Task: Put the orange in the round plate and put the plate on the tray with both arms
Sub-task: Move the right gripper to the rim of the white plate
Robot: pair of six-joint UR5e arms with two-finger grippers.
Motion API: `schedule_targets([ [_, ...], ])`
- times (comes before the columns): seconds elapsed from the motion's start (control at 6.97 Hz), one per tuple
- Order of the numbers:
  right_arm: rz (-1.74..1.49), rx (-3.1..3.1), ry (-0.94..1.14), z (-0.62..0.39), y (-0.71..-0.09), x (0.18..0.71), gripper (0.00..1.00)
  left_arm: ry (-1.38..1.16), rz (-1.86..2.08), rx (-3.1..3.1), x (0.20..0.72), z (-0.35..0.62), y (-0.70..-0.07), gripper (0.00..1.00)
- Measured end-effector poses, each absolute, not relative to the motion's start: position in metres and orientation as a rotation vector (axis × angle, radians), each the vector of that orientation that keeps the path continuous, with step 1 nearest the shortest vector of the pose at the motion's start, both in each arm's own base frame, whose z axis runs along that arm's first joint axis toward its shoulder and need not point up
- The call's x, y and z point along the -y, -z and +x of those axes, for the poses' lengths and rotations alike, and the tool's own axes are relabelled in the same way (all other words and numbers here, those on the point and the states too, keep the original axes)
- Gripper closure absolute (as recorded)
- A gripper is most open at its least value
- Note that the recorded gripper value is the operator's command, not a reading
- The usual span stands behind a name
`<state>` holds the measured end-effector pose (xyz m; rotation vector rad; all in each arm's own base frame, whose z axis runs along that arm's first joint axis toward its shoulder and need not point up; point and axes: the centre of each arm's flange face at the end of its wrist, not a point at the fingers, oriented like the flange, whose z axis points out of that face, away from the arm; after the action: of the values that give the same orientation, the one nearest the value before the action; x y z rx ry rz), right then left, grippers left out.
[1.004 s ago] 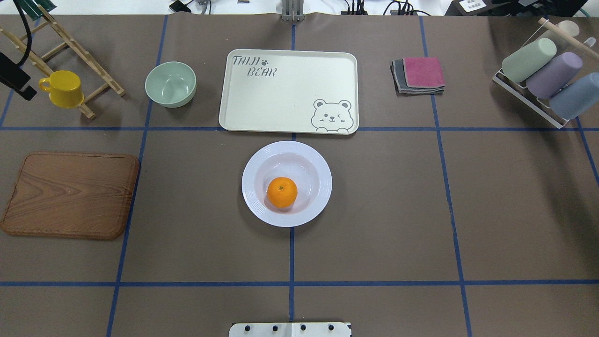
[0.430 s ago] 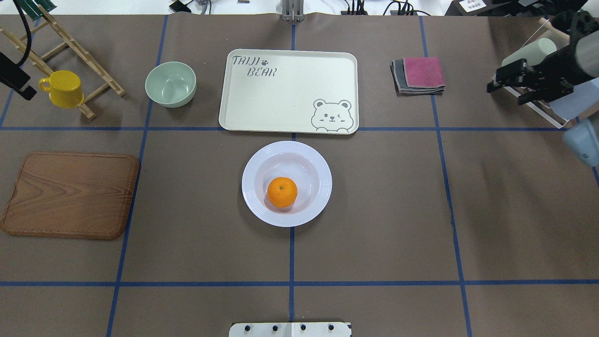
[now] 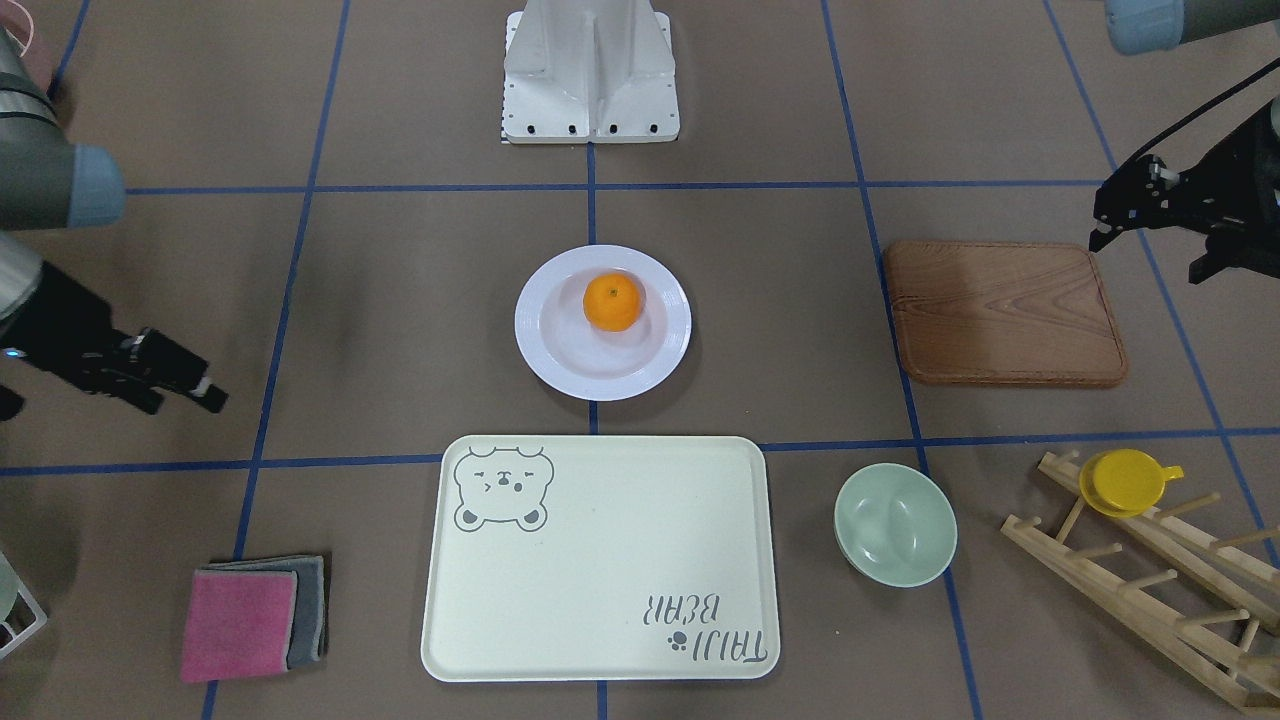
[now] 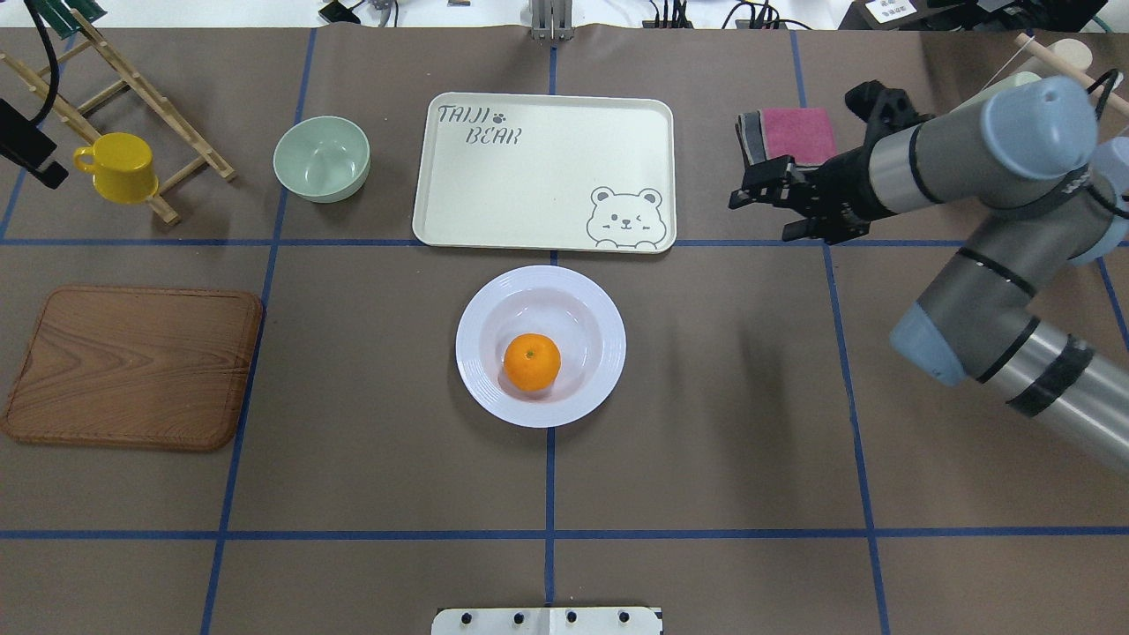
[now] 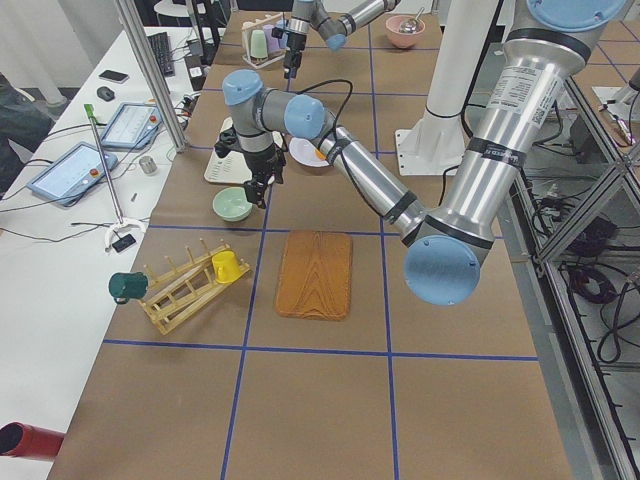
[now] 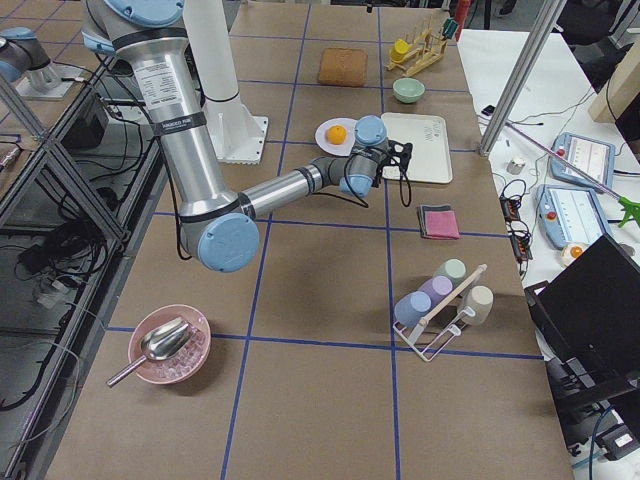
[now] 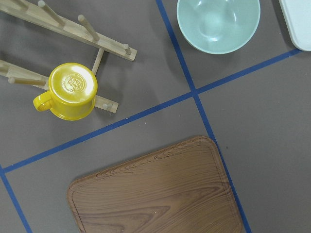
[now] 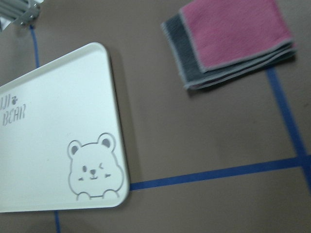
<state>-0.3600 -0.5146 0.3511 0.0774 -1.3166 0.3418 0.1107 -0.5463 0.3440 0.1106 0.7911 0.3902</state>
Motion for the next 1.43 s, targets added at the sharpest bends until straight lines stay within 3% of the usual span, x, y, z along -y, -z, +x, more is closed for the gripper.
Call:
schedule_targets([
  [0.72,-0.020,1.541,-0.325,-0.516,-0.318,0.398,0.01,-0.386,0.110,-0.790,0.547,0.109,-0.345,0.01],
  [1.43,-0.072,1.524,-0.301,-0.487,-0.356,0.386,0.01,-0.386,0.113,-0.789,0.546,0.108,-0.344,0.01],
])
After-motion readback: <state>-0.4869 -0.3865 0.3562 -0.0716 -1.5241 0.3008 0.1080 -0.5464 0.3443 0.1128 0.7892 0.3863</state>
